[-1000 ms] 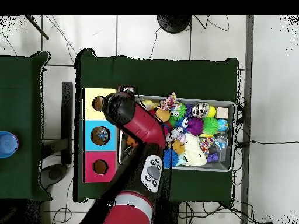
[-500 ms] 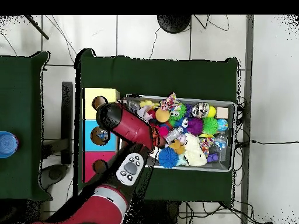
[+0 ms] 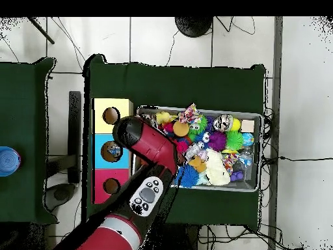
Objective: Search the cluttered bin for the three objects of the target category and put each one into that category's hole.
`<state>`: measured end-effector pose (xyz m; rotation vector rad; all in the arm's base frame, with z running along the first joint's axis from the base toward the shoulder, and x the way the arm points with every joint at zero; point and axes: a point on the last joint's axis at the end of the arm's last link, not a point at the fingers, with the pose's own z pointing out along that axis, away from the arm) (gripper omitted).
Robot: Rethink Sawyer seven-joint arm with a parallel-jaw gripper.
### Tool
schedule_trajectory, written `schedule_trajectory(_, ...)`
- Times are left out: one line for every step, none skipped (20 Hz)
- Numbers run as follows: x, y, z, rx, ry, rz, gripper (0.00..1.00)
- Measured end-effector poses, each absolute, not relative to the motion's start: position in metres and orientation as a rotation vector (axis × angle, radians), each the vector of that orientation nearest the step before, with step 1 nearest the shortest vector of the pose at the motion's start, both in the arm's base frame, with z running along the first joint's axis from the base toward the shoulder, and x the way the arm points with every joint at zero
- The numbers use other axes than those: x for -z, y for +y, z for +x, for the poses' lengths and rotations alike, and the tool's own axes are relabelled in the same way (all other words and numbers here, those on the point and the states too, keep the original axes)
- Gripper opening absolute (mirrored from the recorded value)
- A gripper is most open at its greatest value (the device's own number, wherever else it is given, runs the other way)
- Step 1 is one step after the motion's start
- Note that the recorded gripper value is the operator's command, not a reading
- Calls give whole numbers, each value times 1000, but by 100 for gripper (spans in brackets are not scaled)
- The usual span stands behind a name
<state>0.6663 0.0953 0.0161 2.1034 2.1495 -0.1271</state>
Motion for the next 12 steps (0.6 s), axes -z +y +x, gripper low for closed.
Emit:
schedule_trajectory(-19,86,664,130,2128,2122,100)
schedule_trajectory(-20,84,663,129,2120,2128,100)
schedule_trajectory(-21,78,663,126,2101,2139,100)
schedule_trajectory(-21,75,663,120,2085,2148,100)
schedule_trajectory(-21,71,663,115,2069,2157,100)
schedule_trajectory(-22,66,664,104,2047,2167,100)
schedule_trajectory(-22,58,665,87,2009,2181,100)
schedule_trajectory(-22,47,667,66,1959,2196,100)
schedule_trajectory(-22,43,668,59,1940,2201,100)
schedule_trajectory(-22,33,670,43,1898,2209,100)
schedule_trajectory(-21,27,671,33,1872,2214,100)
schedule_trajectory(-21,21,672,25,1849,2219,100)
